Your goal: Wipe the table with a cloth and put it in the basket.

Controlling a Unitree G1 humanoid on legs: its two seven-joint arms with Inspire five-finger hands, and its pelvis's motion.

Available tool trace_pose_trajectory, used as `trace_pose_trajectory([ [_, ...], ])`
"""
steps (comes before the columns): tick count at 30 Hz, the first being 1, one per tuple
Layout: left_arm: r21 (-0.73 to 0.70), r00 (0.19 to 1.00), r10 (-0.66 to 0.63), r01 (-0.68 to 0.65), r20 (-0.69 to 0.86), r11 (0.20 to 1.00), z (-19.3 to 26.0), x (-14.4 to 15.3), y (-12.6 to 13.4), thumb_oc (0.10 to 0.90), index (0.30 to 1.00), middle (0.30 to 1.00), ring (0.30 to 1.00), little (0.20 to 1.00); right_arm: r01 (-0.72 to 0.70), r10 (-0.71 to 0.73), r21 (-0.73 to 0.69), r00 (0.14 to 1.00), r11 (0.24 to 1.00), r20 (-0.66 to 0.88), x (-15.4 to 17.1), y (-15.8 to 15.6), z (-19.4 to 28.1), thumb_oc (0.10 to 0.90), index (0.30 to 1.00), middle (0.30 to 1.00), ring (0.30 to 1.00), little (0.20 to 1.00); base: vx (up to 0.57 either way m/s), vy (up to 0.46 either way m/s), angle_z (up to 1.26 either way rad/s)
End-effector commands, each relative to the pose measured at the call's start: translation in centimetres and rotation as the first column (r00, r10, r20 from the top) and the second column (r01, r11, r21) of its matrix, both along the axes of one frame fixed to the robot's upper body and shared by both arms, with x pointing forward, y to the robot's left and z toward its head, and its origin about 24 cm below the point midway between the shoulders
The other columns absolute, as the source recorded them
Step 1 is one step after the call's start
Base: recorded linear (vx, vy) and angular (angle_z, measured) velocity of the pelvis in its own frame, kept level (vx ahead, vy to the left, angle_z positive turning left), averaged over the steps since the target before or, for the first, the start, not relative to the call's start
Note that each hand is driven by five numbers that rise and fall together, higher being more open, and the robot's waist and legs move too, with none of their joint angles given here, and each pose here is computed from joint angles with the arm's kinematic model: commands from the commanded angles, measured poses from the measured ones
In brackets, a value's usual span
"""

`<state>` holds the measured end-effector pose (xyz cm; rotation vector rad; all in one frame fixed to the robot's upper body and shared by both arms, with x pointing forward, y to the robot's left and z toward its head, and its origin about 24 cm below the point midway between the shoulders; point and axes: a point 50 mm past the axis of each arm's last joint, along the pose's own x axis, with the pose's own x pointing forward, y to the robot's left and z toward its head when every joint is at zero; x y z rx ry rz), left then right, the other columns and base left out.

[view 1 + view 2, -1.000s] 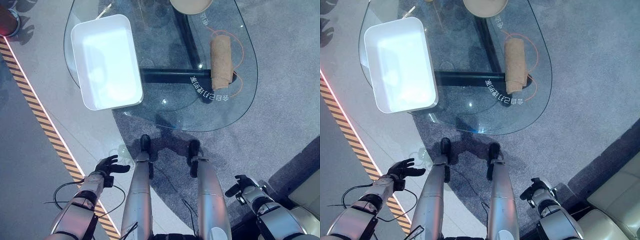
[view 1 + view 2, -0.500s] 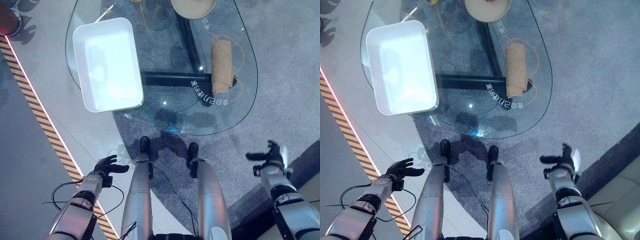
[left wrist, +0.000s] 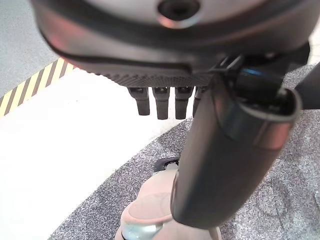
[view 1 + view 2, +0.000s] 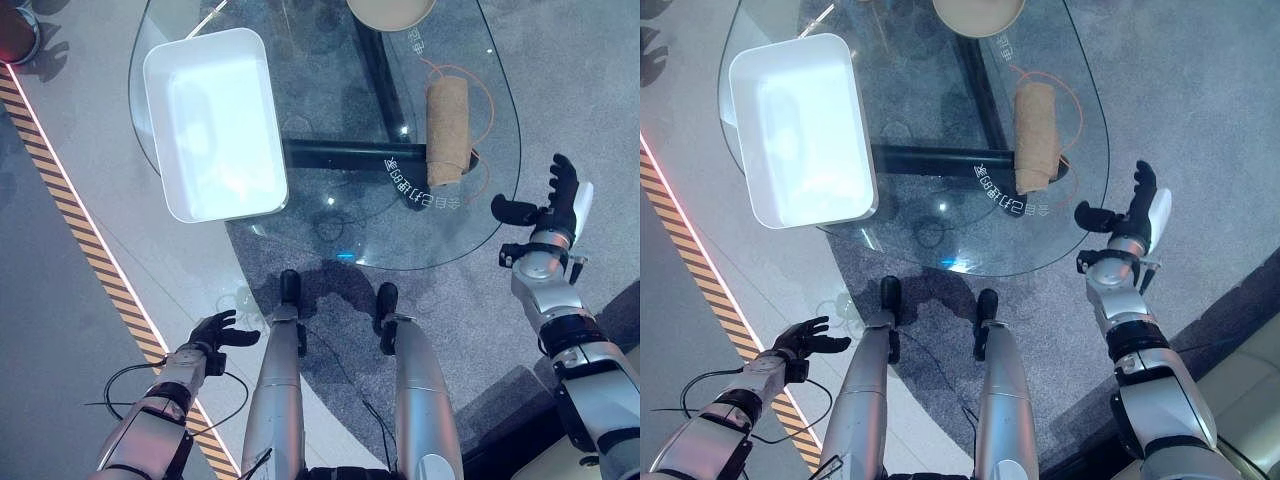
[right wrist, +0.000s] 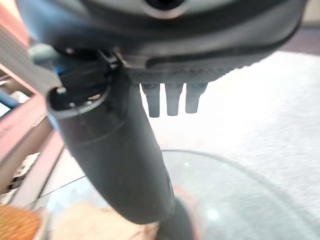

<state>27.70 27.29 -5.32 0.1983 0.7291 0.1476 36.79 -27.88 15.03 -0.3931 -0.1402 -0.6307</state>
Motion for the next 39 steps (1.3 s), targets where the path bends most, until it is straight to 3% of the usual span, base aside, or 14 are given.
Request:
trace_pose_trajectory([
  [1, 0.032, 0.996, 0.037, -0.035, -0.082, 0.999, -1.6, -2.7, 1.6, 0.8, 0.9, 0.9, 0.9, 0.9, 0.001, 0.026, -0.117, 0.972, 0.993, 0.233, -0.2, -0.1, 6.7, 0.8, 0.9, 0.9, 0.9, 0.9, 0.0, 0.0, 0.0],
  [8, 0.008, 0.998, 0.005, -0.004, -0.062, 1.0, -1.7, -2.4, 0.5, 0.8, 0.9, 0.9, 0.9, 0.9, -0.079, 0.136, -0.211, 0.952, 0.974, 0.274, 0.7, 3.7, 9.9, 0.8, 0.9, 0.9, 0.9, 0.9, 0.0, 0.028, 0.01],
  [14, -0.005, 0.998, -0.022, 0.022, -0.06, 1.0, -2.0, -2.4, -0.4, 0.8, 0.9, 0.9, 0.9, 0.9, -0.102, 0.167, -0.284, 0.962, 0.953, 0.215, 1.6, 5.7, 10.9, 0.8, 0.9, 0.9, 0.9, 0.9, 0.0, 0.025, 0.02],
  [25, -0.018, 0.997, -0.049, 0.048, -0.064, 0.999, -2.6, -2.4, -1.8, 0.8, 0.9, 0.9, 0.9, 0.9, -0.077, 0.114, -0.308, 0.988, 0.948, 0.103, 2.9, 6.2, 11.0, 0.8, 0.9, 0.9, 0.9, 0.9, 0.0, 0.006, 0.0],
  [39, -0.035, 0.994, -0.081, 0.078, -0.073, 0.996, -3.0, -2.5, -3.1, 0.8, 0.9, 0.9, 0.9, 0.9, -0.043, 0.045, -0.197, 0.999, 0.979, 0.007, 3.9, 5.6, 10.6, 0.8, 0.9, 0.9, 0.9, 0.9, 0.0, 0.0, 0.0],
])
